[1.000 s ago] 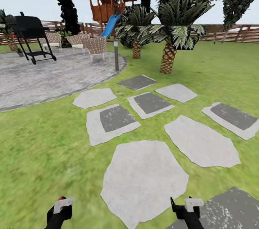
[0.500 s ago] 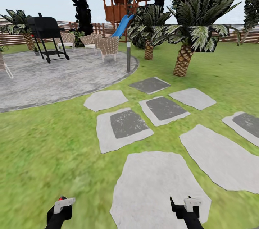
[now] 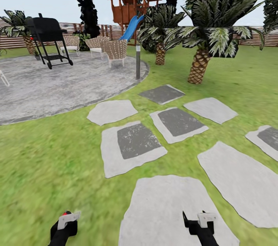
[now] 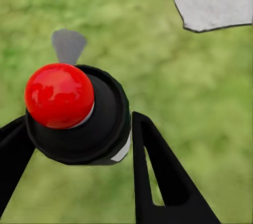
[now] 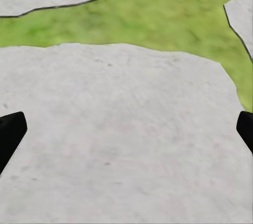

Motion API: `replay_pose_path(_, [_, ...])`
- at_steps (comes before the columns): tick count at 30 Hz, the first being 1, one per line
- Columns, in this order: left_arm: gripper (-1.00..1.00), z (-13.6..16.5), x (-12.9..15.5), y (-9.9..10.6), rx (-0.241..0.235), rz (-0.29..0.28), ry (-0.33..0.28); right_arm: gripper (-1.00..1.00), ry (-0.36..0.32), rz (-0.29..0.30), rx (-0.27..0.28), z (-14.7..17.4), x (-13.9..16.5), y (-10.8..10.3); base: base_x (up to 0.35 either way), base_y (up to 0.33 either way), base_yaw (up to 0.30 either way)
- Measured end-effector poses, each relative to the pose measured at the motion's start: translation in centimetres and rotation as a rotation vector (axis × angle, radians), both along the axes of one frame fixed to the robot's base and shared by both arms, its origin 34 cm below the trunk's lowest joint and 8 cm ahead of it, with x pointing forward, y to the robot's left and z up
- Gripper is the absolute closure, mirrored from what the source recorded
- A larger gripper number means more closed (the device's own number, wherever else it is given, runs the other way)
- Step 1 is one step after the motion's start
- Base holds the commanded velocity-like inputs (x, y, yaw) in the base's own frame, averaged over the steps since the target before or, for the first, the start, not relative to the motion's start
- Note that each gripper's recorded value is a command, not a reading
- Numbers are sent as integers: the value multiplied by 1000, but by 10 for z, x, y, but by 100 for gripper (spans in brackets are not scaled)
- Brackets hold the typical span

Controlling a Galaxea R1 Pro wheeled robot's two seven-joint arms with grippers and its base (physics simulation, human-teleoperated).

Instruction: Pick up the pesticide atomizer in the garden and spray insectifuge to fully cover both potted plants in the garden.

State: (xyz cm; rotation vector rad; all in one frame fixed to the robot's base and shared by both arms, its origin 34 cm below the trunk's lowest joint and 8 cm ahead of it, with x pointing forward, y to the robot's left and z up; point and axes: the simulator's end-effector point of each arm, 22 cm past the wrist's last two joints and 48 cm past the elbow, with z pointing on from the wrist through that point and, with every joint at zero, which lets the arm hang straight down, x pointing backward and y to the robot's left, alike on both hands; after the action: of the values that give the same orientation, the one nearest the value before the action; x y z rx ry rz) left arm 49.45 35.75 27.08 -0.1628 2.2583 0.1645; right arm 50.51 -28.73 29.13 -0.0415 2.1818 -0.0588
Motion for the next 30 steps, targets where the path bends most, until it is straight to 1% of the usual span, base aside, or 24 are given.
replay_pose_path(3, [100,0,0,0,-1,2,0,-100,1,0,1,0,0,1,337,0,103])
replay_pose_path(8, [100,0,0,1,0,3,0,-100,2,0,1,-1,-1,1,337,0,222])
replay_pose_path(30, [100,-1,-2,1,0,2,5,-100,14,-2,1,-4,-5,0,338,0,273])
